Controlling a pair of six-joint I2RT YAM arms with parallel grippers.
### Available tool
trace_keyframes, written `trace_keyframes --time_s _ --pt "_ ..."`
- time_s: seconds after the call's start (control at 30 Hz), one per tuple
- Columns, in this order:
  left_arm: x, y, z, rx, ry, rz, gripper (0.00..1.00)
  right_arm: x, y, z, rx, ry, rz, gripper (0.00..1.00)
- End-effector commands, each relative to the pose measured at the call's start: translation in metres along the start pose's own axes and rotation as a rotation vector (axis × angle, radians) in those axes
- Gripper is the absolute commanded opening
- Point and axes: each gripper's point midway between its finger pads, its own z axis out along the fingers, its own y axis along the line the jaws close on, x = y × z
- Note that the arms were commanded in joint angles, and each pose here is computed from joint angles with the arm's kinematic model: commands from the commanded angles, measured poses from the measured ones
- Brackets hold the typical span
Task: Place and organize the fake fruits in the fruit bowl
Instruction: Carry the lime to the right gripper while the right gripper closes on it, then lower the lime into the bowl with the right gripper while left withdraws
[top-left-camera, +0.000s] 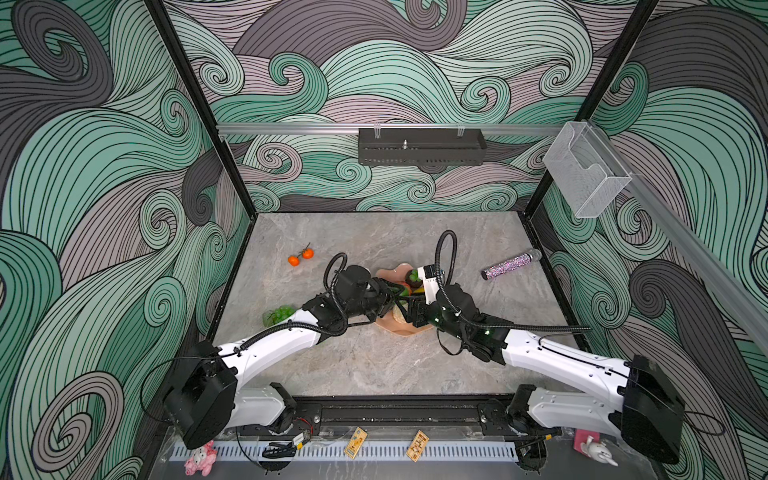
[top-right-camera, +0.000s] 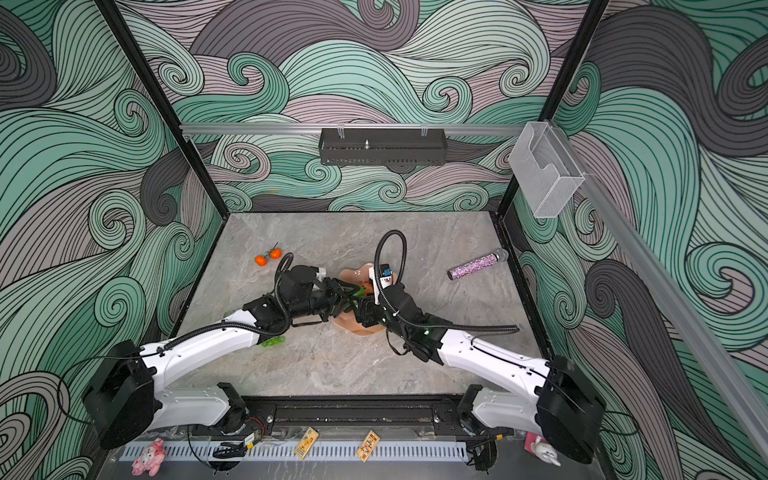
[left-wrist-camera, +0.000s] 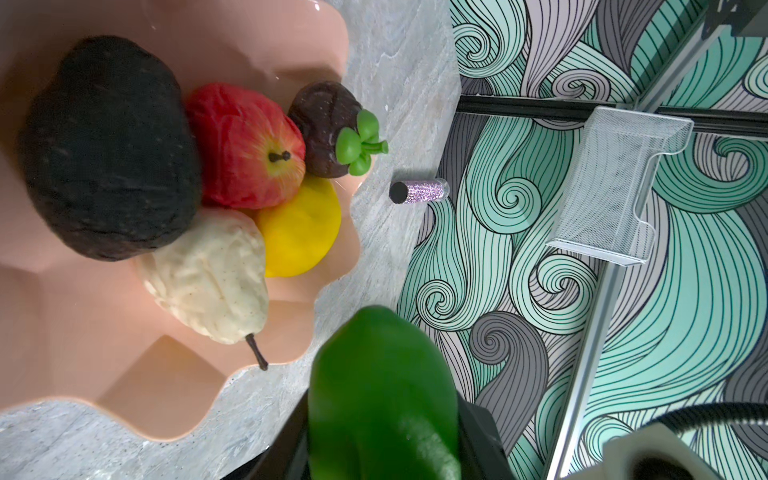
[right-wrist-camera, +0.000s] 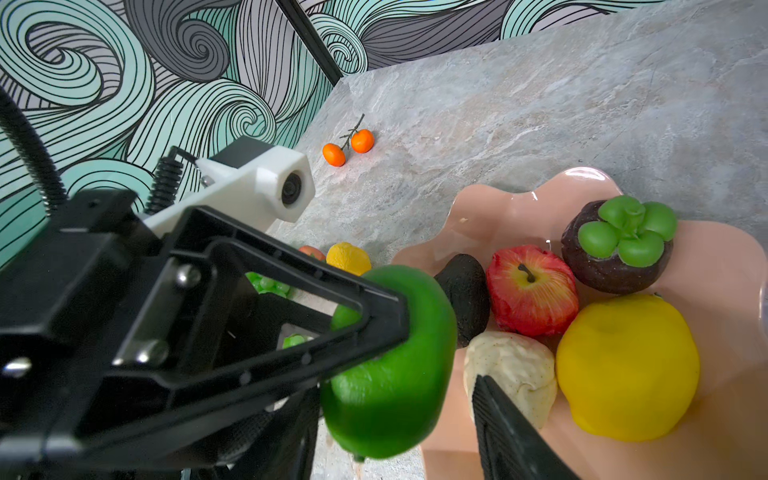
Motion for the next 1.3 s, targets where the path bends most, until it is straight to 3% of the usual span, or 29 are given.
trace_keyframes --time_s 0.0,0.43,0.63,0.83,0.97,1.17,1.27 --pt "0.005 -0.029 -0.001 0.06 0.007 0.031 0.44 -0.003 -0.005 0.004 0.031 -0.033 -0.023 0.58" --pt "0.01 -0.035 -0.003 0.079 0.016 0.062 0.46 -0.006 -0.012 -0.002 0.085 -0.048 -0.03 0.32" --pt "0.01 -0.032 -0.003 0.068 0.017 0.083 0.54 -0.005 -0.016 -0.005 0.104 -0.043 -0.026 0.29" --pt "0.009 -0.034 -0.008 0.064 0.001 0.133 0.69 -0.007 -0.026 -0.014 0.155 -0.051 -0.024 0.3" --pt "0.004 -0.038 -0.017 0.073 -0.033 0.204 0.74 -0.006 -0.031 -0.021 0.169 -0.01 -0.037 0.3" --pt "-0.018 -0.021 -0.045 0.007 -0.169 0.359 0.83 0.005 -0.041 -0.029 0.165 0.066 -0.042 0.29" --pt "-0.038 -0.005 -0.067 -0.093 -0.26 0.459 0.86 0.012 -0.044 -0.033 0.175 0.115 -0.074 0.29"
